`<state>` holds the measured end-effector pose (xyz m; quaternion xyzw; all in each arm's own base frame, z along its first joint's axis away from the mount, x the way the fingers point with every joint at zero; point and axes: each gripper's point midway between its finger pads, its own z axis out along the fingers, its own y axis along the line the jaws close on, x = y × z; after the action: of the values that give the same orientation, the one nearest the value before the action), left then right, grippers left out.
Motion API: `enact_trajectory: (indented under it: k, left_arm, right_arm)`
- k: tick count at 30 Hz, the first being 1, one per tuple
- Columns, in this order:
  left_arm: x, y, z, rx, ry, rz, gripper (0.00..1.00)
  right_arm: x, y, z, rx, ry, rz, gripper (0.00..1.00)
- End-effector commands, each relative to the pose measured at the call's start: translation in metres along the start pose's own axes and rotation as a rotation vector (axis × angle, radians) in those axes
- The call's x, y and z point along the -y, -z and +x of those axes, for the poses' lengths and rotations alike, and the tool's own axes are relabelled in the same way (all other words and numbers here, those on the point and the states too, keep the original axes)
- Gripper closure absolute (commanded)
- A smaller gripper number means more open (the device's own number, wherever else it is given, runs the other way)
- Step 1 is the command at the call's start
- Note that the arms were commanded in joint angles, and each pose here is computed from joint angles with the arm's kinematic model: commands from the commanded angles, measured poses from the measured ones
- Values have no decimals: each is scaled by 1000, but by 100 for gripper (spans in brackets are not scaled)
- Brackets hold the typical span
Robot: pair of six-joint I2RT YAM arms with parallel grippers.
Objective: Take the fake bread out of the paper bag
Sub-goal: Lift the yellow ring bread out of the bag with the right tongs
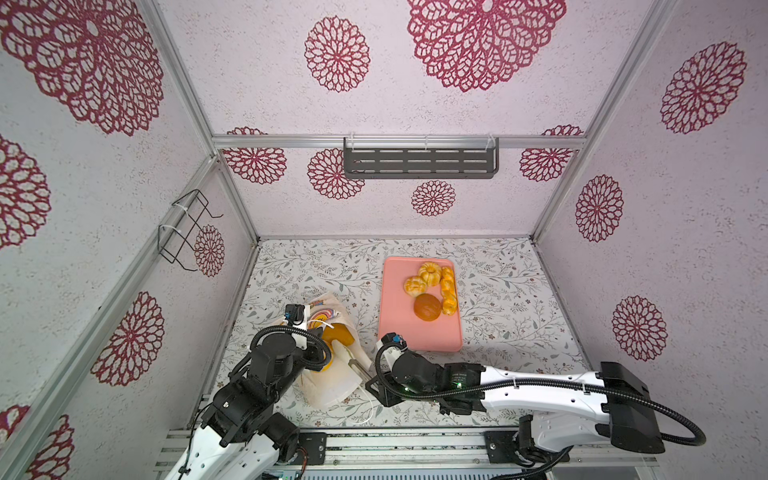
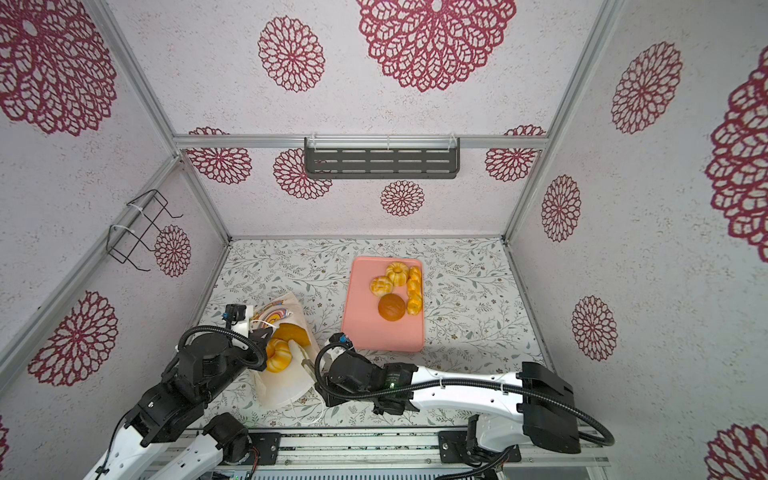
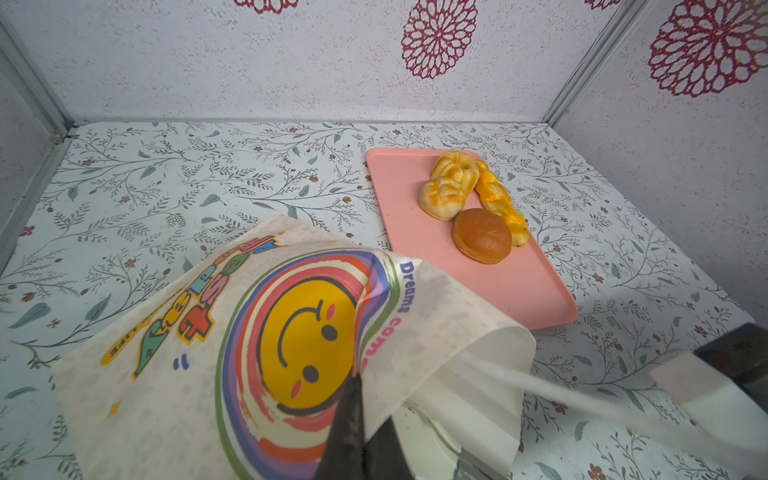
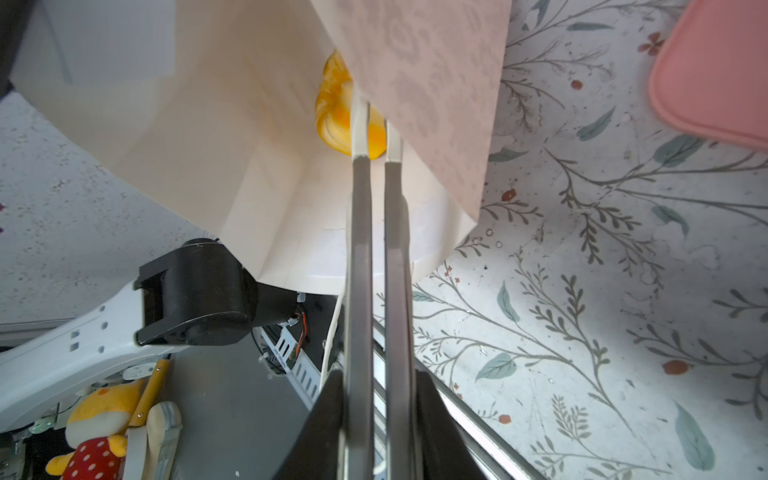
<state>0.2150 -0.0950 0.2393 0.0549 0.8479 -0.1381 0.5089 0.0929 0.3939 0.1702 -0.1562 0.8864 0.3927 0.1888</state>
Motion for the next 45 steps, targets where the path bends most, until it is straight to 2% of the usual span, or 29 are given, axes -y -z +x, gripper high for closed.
enact_trajectory:
  k: [1, 5, 15, 24, 31, 35, 39, 45]
  left_arm:
    - [5, -1, -9, 43, 27, 22, 100]
    - [5, -1, -8, 45, 30, 25, 100]
    - [4, -3, -5, 42, 32, 24, 100]
    - [3, -3, -2, 50, 36, 27, 100]
    - [6, -5, -1, 54, 44, 42, 100]
    - [9, -7, -1, 61, 62, 54, 100]
    - [5, -12, 2, 64, 93, 30, 100]
    - [-10, -16, 5, 60, 128, -70, 100]
  right_arm:
    - [-25, 4, -11, 28, -2, -76, 68]
    - [-27, 2, -12, 23, 2, -61, 63]
    - [-38, -5, -19, 14, 32, -10, 59]
    - [-23, -32, -14, -54, 53, 159, 61]
    - [-17, -55, -10, -74, 51, 215, 74]
    - [-18, -49, -14, -57, 61, 217, 100]
    - [-19, -28, -21, -23, 75, 207, 100]
    - [-27, 13, -20, -4, 81, 114, 100]
